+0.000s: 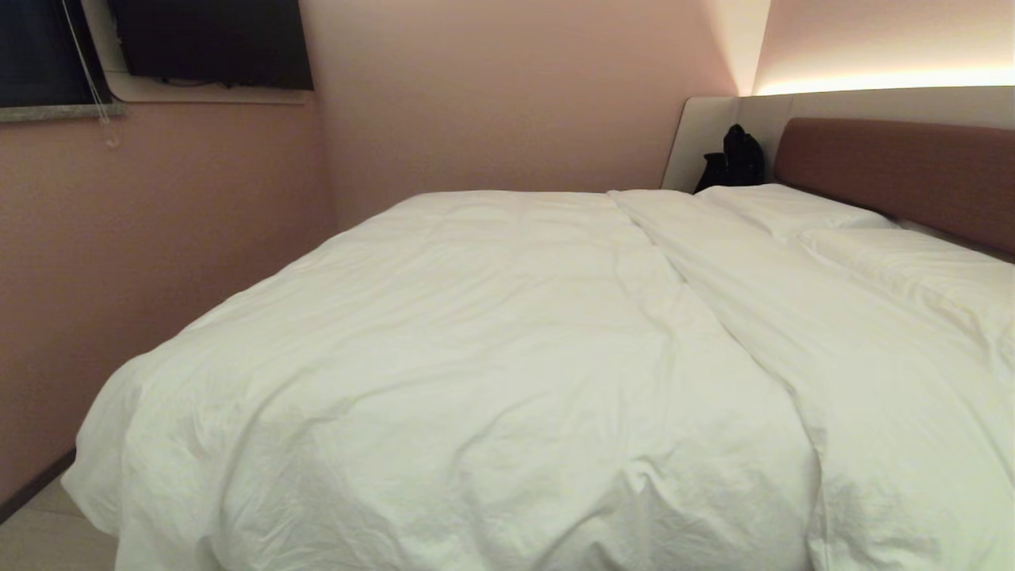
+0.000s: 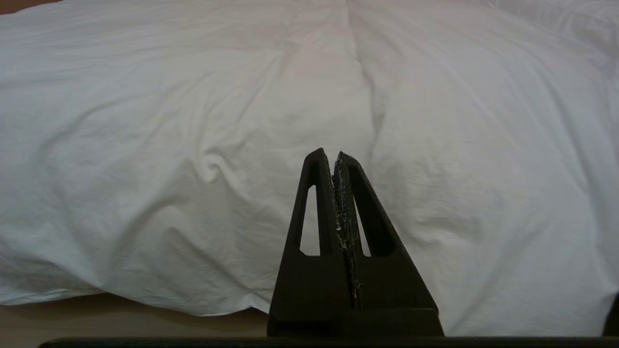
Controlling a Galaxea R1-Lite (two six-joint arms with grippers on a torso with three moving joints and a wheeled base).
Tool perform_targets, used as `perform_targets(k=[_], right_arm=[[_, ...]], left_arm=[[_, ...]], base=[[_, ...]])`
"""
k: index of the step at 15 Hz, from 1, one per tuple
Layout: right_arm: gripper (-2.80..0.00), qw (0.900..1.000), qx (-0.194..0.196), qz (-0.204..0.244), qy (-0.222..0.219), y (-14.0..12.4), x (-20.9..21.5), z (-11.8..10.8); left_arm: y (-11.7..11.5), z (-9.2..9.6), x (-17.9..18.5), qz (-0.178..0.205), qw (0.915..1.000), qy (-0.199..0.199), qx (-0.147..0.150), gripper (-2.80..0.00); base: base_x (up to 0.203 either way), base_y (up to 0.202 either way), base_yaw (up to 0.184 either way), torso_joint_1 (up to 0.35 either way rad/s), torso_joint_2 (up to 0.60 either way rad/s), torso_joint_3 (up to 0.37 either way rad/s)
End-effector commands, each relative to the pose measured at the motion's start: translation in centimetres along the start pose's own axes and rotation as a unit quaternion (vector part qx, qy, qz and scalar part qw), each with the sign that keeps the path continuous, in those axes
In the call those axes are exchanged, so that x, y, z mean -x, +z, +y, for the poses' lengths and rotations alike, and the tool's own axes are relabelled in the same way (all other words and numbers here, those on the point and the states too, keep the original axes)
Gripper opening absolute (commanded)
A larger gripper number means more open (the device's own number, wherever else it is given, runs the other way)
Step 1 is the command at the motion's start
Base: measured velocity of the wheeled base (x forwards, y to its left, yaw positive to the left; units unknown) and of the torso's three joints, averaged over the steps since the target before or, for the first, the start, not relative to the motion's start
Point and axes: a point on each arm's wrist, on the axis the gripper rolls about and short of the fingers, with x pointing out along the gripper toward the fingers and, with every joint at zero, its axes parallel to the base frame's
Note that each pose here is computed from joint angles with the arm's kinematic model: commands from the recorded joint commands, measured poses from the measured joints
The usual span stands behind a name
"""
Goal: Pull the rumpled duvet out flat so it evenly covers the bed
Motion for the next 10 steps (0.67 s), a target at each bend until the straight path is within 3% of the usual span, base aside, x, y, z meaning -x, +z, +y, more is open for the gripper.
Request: perform_targets(k=[1,10], right_arm=[[-2.80,1.000,0.000,0.000,0.000,0.00,0.00,0.00],[-2.80,1.000,0.000,0.000,-0.001,0.00,0.00,0.00]], left_arm=[[-0.01,0.00,0.00,0.000,1.0000,0.000,0.000,-2.80],[-0.05,0.00,-0.01,0.001,1.0000,0.000,0.001,-2.80]], base=[[0.000,0.195,-0.001,0.002,0.00,0.000],[0.000,0.194,-0.001,0.004,0.00,0.004]])
